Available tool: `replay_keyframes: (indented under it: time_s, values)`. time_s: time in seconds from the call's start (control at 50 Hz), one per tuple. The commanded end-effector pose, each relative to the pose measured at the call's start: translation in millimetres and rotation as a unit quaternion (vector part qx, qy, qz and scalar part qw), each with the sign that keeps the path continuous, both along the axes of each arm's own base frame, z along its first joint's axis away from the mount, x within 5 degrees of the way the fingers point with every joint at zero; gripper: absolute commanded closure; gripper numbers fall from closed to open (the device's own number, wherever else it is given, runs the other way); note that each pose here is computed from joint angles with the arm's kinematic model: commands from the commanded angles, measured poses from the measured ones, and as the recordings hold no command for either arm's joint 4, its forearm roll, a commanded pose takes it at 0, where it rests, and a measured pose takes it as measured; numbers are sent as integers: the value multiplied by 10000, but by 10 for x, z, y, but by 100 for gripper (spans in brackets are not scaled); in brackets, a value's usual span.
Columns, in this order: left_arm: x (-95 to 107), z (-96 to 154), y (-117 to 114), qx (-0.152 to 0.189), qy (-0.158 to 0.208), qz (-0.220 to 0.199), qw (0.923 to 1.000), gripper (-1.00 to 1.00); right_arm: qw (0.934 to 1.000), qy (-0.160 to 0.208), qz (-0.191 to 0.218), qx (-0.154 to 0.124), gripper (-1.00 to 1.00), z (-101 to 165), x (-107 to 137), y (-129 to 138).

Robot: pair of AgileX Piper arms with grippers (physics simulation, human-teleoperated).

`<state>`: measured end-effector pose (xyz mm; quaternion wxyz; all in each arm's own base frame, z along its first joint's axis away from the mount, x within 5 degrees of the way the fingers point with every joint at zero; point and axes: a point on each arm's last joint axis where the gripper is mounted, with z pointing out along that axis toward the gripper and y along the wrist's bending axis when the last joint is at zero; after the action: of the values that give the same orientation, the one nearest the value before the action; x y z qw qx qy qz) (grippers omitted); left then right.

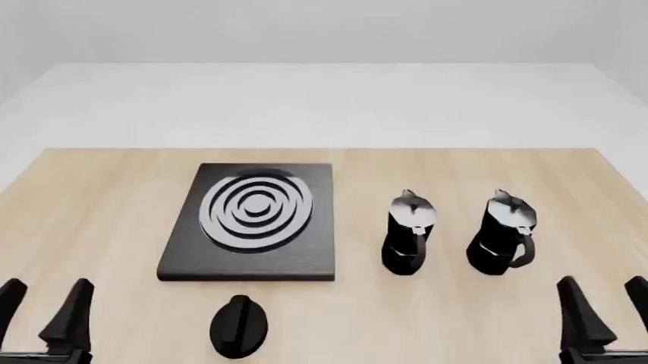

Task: Put the right moka pot on the stove.

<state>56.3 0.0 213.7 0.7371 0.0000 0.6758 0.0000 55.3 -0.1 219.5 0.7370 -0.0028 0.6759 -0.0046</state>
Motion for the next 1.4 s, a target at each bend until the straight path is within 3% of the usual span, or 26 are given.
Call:
replay_keyframes:
  time_s: [0.02, 0.2, 0.32, 0.34, 0.36, 0.64, 0.96, 1.4]
  values:
    - [3, 7, 0, 0, 4, 0, 10000, -100, 10000, 48, 23, 64, -100, -62, 24, 2]
    - [3, 7, 0, 0, 4, 0, 10000, -100, 9997, 195, 85, 106, -100, -46, 126, 10]
    - [3, 7, 0, 0, 4, 0, 10000, -100, 9991, 417, 64, 82, -100, -15, 270, 9]
    - [3, 7, 0, 0, 4, 0, 10000, -100, 9982, 596, 29, 3, -100, -39, 351, 5]
    - [3, 7, 0, 0, 4, 0, 10000, -100, 9987, 501, 73, 85, -100, 0, 336, 12]
    - [3, 7, 0, 0, 4, 0, 10000, -100, 9961, 873, 75, 95, -100, -108, 664, 17]
    - [3, 7, 0, 0, 4, 0, 10000, -100, 9941, 1069, 87, 160, -100, -234, 986, 26]
    - [3, 7, 0, 0, 4, 0, 10000, -100, 9918, 1273, -1, 131, -100, -459, 1243, -1]
